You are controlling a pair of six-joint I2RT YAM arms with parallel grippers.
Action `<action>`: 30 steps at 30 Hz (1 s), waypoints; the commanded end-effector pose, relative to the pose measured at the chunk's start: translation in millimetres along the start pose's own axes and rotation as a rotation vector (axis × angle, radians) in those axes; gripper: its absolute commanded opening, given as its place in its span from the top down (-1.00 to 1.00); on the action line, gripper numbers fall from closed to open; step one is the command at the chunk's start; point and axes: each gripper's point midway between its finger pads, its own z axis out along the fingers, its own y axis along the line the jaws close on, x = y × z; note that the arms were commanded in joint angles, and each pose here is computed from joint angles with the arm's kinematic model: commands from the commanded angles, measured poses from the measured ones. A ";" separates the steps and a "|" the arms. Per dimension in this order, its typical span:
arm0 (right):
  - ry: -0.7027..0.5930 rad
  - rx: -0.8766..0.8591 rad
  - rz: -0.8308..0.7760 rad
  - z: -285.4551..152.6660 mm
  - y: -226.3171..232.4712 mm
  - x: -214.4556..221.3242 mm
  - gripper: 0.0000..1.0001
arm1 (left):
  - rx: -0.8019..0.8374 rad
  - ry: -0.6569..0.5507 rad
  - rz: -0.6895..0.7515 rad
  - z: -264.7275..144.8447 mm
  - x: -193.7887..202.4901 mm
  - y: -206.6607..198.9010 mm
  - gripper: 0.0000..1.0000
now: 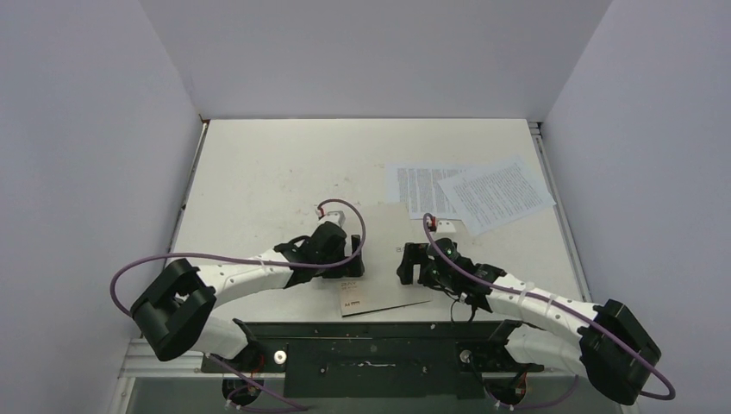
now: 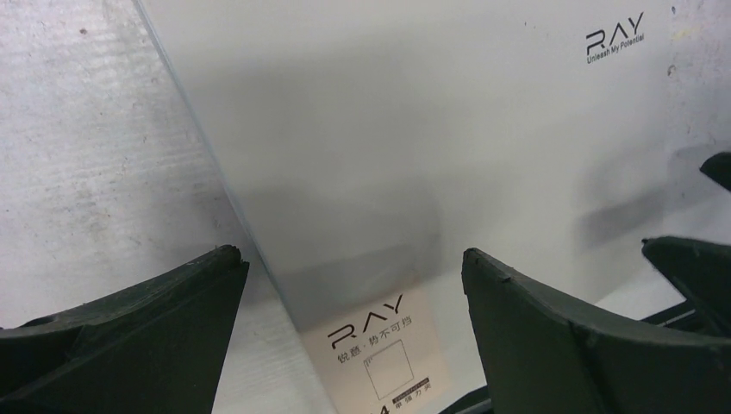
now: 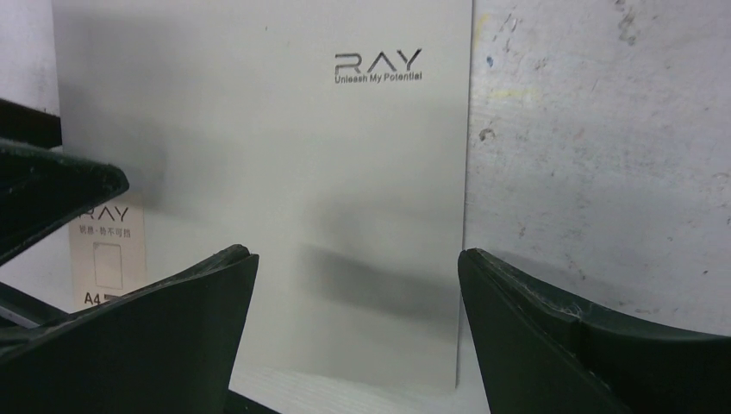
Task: Put the files into the folder
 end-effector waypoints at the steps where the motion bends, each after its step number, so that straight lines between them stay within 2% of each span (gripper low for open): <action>1: -0.022 0.012 -0.024 2.4 -0.1 -23.7 -0.79 | 0.038 0.040 -0.043 -8.8 6.2 -1.1 -0.94; 10: 0.022 -0.032 0.008 15.1 -10.1 -26.8 -0.80 | 0.076 0.093 -0.108 -7.8 25.4 4.3 -0.93; 16: 0.077 -0.101 0.042 22.1 -2.1 -10.1 -0.80 | 0.177 0.126 -0.195 -7.6 28.2 0.7 -0.93; 30: 0.032 -0.256 0.094 13.3 21.5 -15.8 -0.80 | 0.160 0.147 -0.209 -1.9 33.9 9.4 -0.93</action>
